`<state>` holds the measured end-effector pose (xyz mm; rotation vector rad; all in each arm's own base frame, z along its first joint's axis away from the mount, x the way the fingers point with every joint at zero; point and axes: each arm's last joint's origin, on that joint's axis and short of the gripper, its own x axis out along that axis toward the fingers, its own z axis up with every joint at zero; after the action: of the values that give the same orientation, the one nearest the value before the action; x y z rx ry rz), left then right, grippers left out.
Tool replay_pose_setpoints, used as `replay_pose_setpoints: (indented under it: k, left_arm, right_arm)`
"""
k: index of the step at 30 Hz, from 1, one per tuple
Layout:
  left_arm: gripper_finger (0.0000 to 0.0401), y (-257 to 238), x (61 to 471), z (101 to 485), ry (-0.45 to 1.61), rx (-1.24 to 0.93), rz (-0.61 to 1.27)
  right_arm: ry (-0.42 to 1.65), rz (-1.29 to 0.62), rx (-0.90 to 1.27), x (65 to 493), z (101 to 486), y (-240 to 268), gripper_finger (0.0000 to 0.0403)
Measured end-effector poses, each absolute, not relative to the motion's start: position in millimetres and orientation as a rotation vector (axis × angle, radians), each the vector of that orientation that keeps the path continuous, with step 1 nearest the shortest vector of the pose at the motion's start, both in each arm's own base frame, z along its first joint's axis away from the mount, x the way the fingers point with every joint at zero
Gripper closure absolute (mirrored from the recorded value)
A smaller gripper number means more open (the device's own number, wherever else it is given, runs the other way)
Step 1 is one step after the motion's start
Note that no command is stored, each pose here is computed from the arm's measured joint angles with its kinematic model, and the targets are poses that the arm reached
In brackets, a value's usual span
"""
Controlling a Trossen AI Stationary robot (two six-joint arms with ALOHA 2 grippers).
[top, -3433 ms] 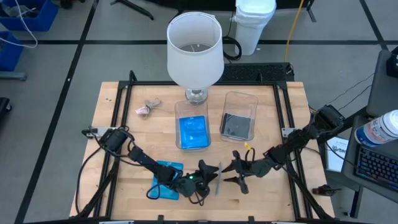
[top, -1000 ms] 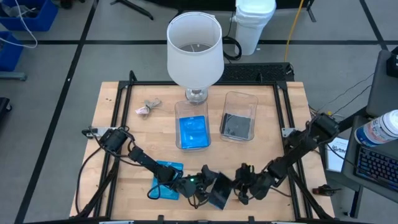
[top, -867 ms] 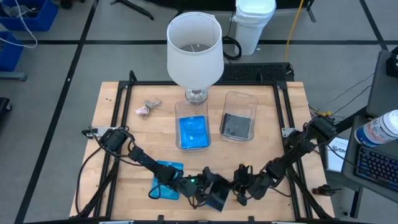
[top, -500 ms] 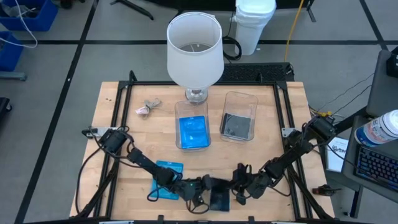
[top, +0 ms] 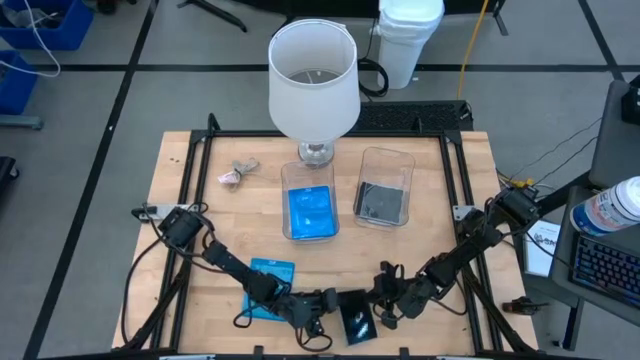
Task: Pick & place jewel cases by type
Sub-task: Put the black cd case into the right transparent bin
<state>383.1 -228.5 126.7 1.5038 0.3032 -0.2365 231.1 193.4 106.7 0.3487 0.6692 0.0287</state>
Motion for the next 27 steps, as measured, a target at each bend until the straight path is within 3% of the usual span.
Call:
replay_pose_setpoints:
  k: [4,12,17,22,27]
  left_arm:
    - [0.0372,-228,382,125,0.318,1.491,-0.234]
    - [0.0349,-235,382,135,0.382,1.436,-0.049]
    - [0.0361,-239,390,149,0.426,1.389,0.033]
    - [0.0374,-235,403,172,0.45,1.3,0.155]
    - [0.0365,-230,413,186,0.465,1.234,0.235]
  right_arm:
    - [0.668,0.036,0.332,231,107,194,0.0383]
    - [0.624,0.048,0.222,232,112,193,0.0383]
    - [0.562,0.039,0.137,221,143,189,0.0373]
    - [0.452,0.038,0.06,194,188,187,0.0333]
    - [0.302,0.159,-0.036,170,234,194,0.025]
